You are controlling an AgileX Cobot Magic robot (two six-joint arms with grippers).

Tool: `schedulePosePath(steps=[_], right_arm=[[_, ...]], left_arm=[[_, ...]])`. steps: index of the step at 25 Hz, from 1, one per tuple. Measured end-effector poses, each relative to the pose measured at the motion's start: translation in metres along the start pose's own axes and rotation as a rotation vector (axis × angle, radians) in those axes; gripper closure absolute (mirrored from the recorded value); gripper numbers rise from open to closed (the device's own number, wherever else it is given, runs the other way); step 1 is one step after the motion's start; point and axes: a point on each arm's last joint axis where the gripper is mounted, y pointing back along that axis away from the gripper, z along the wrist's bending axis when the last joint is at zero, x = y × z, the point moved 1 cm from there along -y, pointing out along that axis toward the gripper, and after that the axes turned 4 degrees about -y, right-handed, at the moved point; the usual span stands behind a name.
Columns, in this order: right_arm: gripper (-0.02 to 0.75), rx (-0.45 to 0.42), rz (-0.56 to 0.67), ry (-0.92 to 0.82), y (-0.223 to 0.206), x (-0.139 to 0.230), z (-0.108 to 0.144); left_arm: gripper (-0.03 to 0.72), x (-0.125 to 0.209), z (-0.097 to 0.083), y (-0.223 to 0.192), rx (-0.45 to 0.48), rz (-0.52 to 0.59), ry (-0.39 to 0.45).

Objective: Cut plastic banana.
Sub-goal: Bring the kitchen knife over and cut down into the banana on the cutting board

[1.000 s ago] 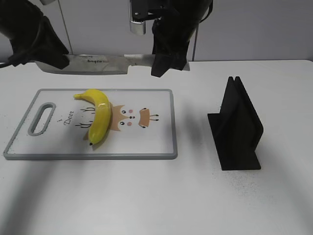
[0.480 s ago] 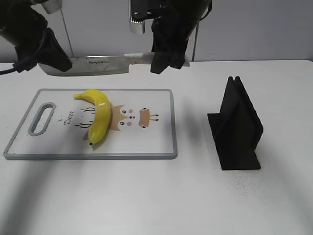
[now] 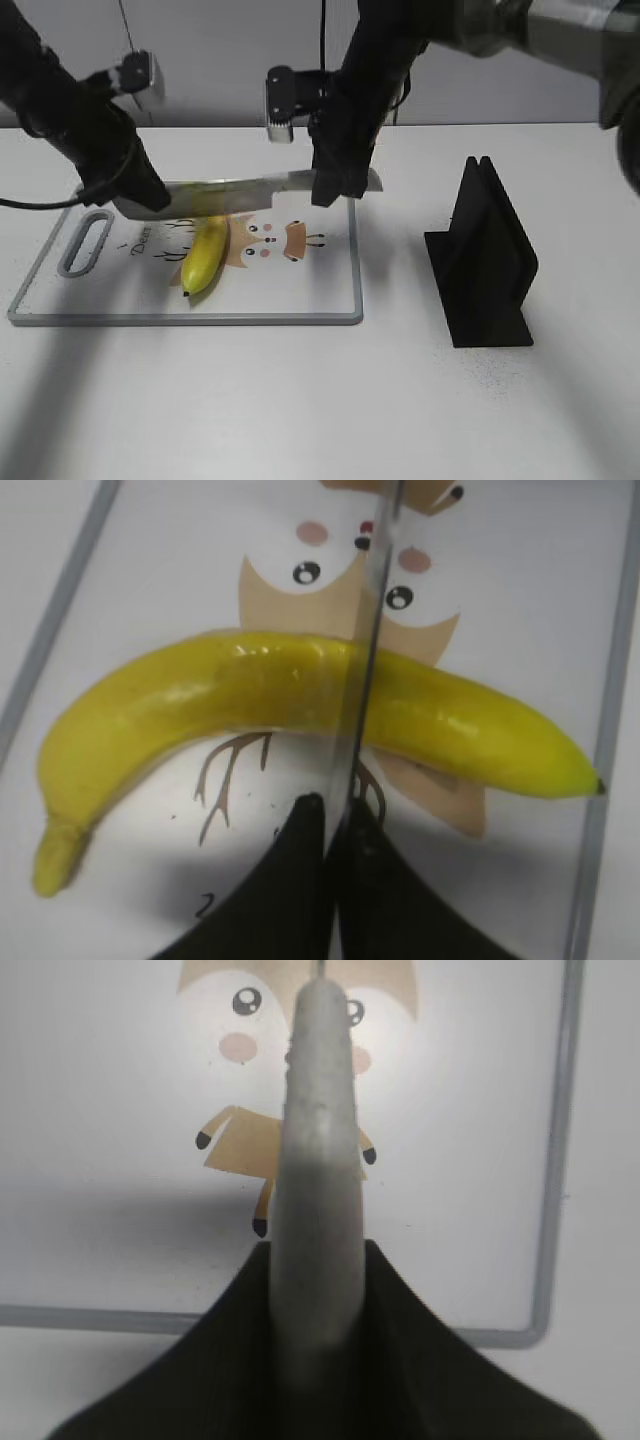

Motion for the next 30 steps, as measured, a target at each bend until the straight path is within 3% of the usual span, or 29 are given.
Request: schedulePosePath(steps=[4,9,21,30], right_arm=[[0.579,-0.045,0.057,-0.027,-0.040,0.018,-0.002],[0.579,-0.049,0.068,-0.029,-0.045,0.021,-0.003],[0.579,-0.026,0.046,-0.026,-0.015,0.005,-0.004],[0.578,0.025,0.009,-0.008,0.034,-0.009,-0.002]], left_arm=[[0.671,0.009,0.005,-0.023,0.044,-0.037,0.051],[0.671,0.008,0.005,-0.024,0.051,-0.053,0.056],[0.671,0.008,0.004,-0.017,0.030,-0.021,0.033],[0.670,-0.017,-0.002,0.023,-0.035,-0.054,-0.013]])
